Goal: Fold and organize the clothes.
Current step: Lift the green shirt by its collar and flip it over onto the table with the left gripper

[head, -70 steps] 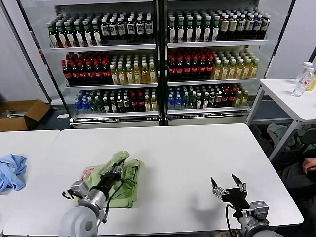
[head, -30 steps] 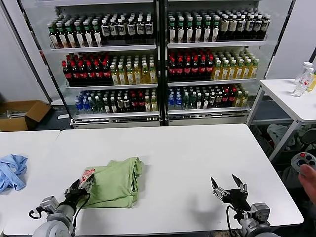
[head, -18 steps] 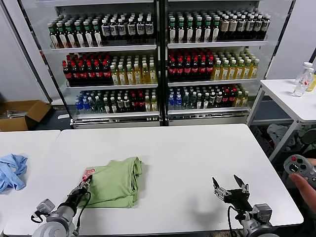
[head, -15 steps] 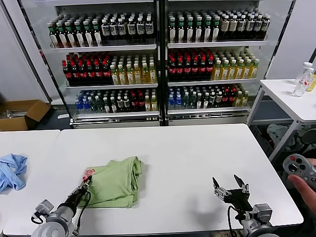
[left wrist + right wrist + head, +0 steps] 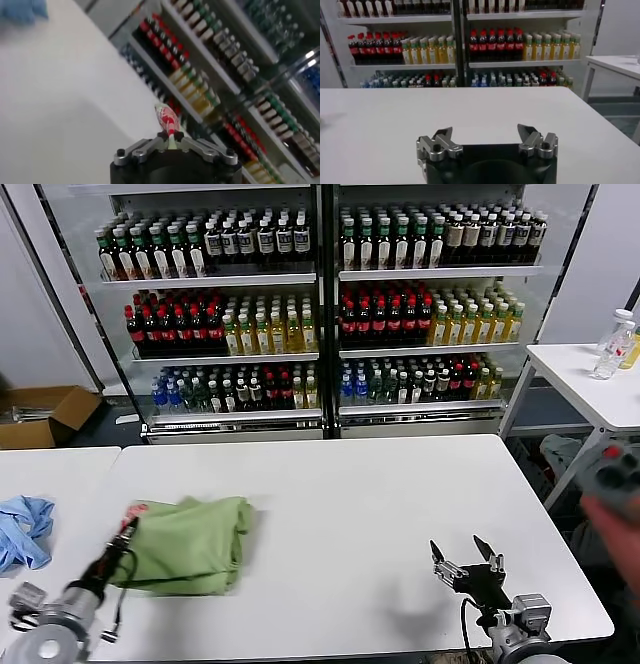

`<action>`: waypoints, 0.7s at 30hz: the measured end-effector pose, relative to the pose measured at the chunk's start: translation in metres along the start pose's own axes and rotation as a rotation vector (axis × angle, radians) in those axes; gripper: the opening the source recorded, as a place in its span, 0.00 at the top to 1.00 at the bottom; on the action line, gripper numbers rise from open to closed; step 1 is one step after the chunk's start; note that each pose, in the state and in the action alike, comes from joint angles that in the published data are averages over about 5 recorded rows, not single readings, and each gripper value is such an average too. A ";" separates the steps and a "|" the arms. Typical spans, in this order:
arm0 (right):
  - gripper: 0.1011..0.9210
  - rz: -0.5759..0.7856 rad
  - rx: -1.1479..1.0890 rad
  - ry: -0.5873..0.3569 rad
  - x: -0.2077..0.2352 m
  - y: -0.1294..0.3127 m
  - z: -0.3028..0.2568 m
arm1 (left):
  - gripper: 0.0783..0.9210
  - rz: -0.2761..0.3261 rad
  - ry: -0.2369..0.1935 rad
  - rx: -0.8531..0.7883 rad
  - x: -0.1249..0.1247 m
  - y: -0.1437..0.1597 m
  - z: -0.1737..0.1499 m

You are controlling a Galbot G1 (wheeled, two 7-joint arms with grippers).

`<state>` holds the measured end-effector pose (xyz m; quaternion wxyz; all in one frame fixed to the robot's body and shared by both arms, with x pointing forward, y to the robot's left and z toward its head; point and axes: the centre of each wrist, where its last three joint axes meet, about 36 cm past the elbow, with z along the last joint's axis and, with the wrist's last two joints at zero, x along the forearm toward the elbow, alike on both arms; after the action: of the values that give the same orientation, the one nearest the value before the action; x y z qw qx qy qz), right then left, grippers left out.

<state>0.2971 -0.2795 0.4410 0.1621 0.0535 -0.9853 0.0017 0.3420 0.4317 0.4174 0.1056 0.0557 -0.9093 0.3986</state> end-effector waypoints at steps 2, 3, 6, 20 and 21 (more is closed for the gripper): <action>0.12 -0.003 -0.002 -0.001 -0.001 0.001 0.000 | 0.96 -0.008 -0.039 -0.050 0.006 -0.002 -0.020; 0.12 -0.005 -0.003 -0.002 -0.001 0.002 0.000 | 0.96 -0.011 -0.055 -0.078 0.010 -0.004 -0.029; 0.12 -0.009 -0.005 -0.006 0.000 0.004 -0.001 | 0.96 -0.012 -0.085 -0.175 0.019 -0.015 -0.047; 0.12 -0.007 0.006 -0.042 0.011 0.002 -0.013 | 0.96 0.066 0.078 -0.504 -0.010 -0.109 0.057; 0.12 -0.007 0.008 -0.046 0.011 0.002 -0.015 | 0.96 0.082 0.096 -0.503 -0.014 -0.118 0.069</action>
<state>0.2908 -0.2785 0.4589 0.1394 0.0576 -0.9886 0.0040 0.3672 0.3014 0.4522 0.1428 -0.0282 -0.9753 0.1661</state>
